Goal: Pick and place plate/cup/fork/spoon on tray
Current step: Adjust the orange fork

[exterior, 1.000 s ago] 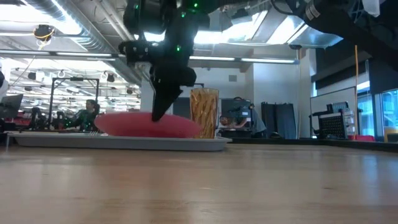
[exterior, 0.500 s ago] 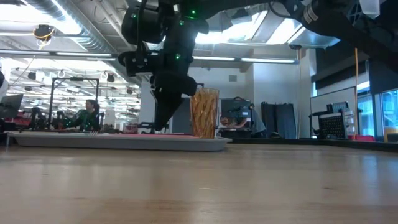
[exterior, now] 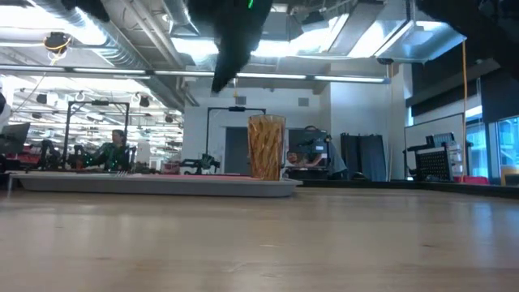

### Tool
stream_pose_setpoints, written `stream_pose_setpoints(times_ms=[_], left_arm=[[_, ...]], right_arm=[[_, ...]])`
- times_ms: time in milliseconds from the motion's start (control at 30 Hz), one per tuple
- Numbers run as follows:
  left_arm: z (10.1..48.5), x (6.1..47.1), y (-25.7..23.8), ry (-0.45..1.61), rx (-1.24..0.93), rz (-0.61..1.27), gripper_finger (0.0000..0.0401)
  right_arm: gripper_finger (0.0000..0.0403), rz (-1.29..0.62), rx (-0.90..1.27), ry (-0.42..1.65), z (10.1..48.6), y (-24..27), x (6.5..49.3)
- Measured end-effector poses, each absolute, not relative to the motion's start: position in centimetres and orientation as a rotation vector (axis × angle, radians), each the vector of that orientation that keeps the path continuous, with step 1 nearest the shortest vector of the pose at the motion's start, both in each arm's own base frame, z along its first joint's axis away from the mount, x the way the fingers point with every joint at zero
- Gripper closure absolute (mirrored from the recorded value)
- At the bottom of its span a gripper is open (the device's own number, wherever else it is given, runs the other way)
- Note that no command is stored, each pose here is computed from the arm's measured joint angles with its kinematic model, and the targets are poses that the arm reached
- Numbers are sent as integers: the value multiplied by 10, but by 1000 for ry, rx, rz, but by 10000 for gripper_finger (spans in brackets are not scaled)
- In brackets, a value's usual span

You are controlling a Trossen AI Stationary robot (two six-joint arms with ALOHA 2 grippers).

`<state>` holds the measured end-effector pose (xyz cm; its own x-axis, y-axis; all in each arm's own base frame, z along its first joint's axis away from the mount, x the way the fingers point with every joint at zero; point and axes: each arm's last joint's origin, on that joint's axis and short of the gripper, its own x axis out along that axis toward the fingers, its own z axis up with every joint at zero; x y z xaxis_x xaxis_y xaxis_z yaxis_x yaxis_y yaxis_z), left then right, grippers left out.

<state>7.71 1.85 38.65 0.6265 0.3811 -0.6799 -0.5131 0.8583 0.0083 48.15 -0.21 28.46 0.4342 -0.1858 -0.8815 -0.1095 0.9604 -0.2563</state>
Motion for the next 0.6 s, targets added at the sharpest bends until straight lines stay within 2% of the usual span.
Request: stream_pose_setpoints(times_ms=[233,333,600], left_arm=[[328,104,20,868,-268,476,401],[298,119,21,852,-284,463,401],[226,135,22,917,-284,438,401]], right_arm=[[399,-109,-221,994,345,-7,452],[400,-158,-232,951,368,-9,437],[401,-256,-273,904,403,-11,408]])
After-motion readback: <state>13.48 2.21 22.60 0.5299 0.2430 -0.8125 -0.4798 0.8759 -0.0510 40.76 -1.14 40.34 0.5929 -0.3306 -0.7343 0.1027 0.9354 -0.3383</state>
